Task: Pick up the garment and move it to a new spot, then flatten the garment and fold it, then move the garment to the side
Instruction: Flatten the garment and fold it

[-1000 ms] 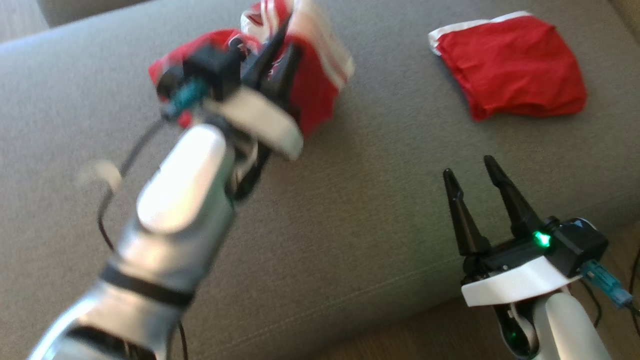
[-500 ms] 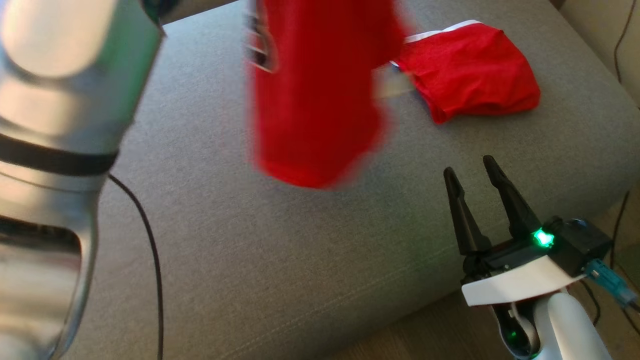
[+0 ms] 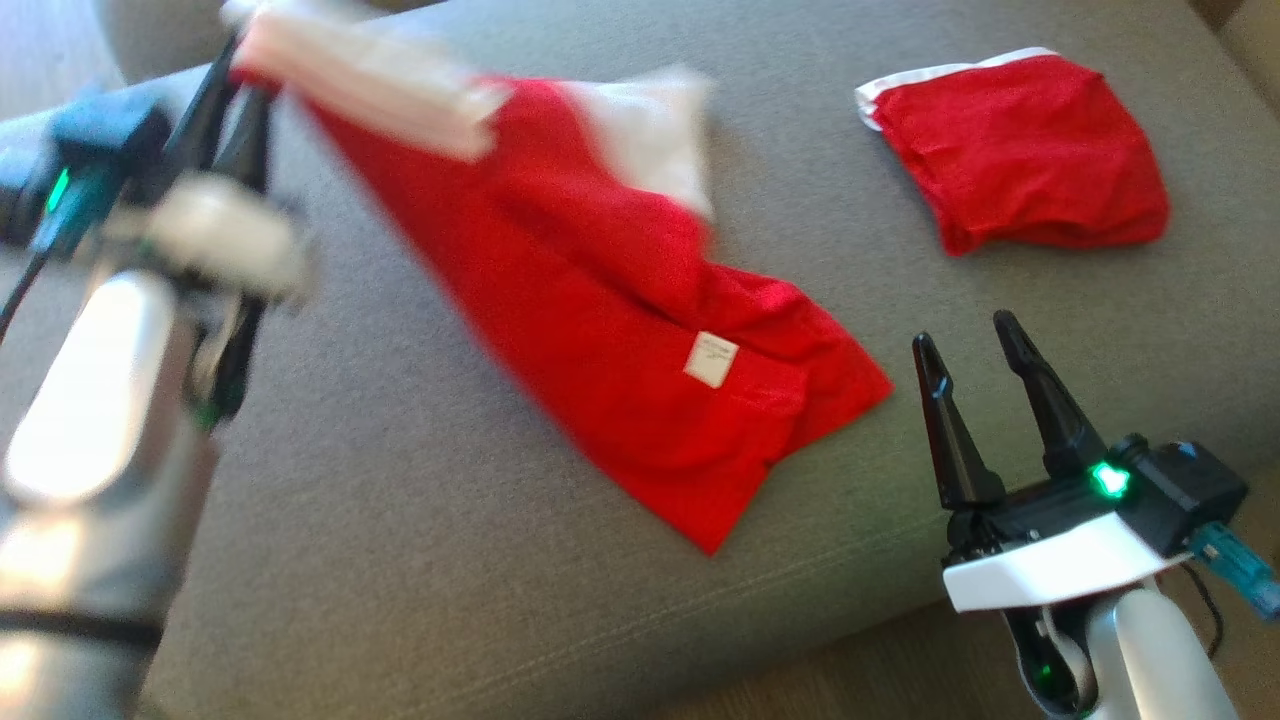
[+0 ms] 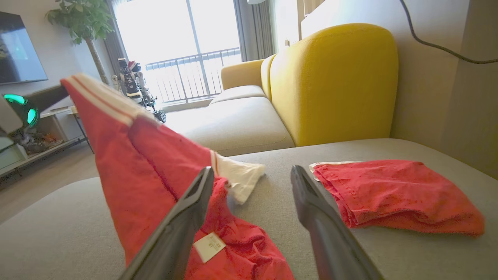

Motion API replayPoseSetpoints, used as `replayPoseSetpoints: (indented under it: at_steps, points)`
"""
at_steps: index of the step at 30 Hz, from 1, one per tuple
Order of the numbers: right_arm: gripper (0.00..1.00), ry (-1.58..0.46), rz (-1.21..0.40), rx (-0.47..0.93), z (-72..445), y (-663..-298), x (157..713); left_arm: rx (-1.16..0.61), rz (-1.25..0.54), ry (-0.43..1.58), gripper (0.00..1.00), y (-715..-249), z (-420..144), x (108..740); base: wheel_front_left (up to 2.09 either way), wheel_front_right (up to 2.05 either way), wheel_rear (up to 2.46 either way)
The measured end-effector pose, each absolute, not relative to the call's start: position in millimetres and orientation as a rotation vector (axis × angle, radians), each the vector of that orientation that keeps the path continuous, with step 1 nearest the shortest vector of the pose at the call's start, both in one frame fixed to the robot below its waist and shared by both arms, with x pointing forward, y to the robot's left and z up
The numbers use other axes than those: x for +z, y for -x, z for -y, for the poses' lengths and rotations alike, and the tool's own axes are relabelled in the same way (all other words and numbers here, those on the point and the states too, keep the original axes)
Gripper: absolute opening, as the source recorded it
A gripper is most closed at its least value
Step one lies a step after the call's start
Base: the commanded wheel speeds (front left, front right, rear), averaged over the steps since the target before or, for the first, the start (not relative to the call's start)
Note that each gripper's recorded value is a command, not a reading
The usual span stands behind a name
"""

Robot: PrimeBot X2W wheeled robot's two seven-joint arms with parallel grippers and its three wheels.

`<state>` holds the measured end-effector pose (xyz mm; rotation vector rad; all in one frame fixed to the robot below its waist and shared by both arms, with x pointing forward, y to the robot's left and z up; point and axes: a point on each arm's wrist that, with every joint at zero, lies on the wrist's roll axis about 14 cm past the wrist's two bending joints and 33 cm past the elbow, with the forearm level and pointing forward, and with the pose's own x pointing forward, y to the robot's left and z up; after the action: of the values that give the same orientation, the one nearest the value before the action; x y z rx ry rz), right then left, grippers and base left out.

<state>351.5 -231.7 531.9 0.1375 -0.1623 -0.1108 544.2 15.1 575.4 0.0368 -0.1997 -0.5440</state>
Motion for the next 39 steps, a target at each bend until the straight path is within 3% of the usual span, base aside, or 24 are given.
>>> replayPoseSetpoints:
  at_steps: [7, 10, 11, 18, 27, 39]
  points:
    - [1.0, -0.178, 0.051, -0.062, 212, -360, 495, -0.356, 0.061, -0.071, 0.02, -525, -104, 510, 0.0, 0.0, 0.0]
    - [1.0, -0.229, -0.024, -0.015, 192, -362, 471, -0.301, 0.04, -0.094, 0.63, -516, -127, 501, 0.0, 0.0, 0.0]
    - [1.0, -0.258, -0.052, -0.006, 186, -362, 463, -0.281, 0.039, -0.103, 1.0, -513, -134, 499, 0.0, 0.0, 0.0]
    - [1.0, -0.367, -0.212, 0.051, 155, -364, 416, -0.199, 0.035, -0.095, 1.0, -489, -157, 494, 0.0, 0.0, 0.0]
    - [1.0, -0.397, -0.232, 0.08, 144, -385, 413, -0.173, 0.093, -0.042, 1.0, -450, -148, 507, 0.0, 0.0, 0.0]
    - [1.0, -0.459, -0.297, 0.096, 129, -385, 396, -0.164, 0.105, -0.014, 1.0, -416, -136, 509, 0.0, 0.0, 0.0]
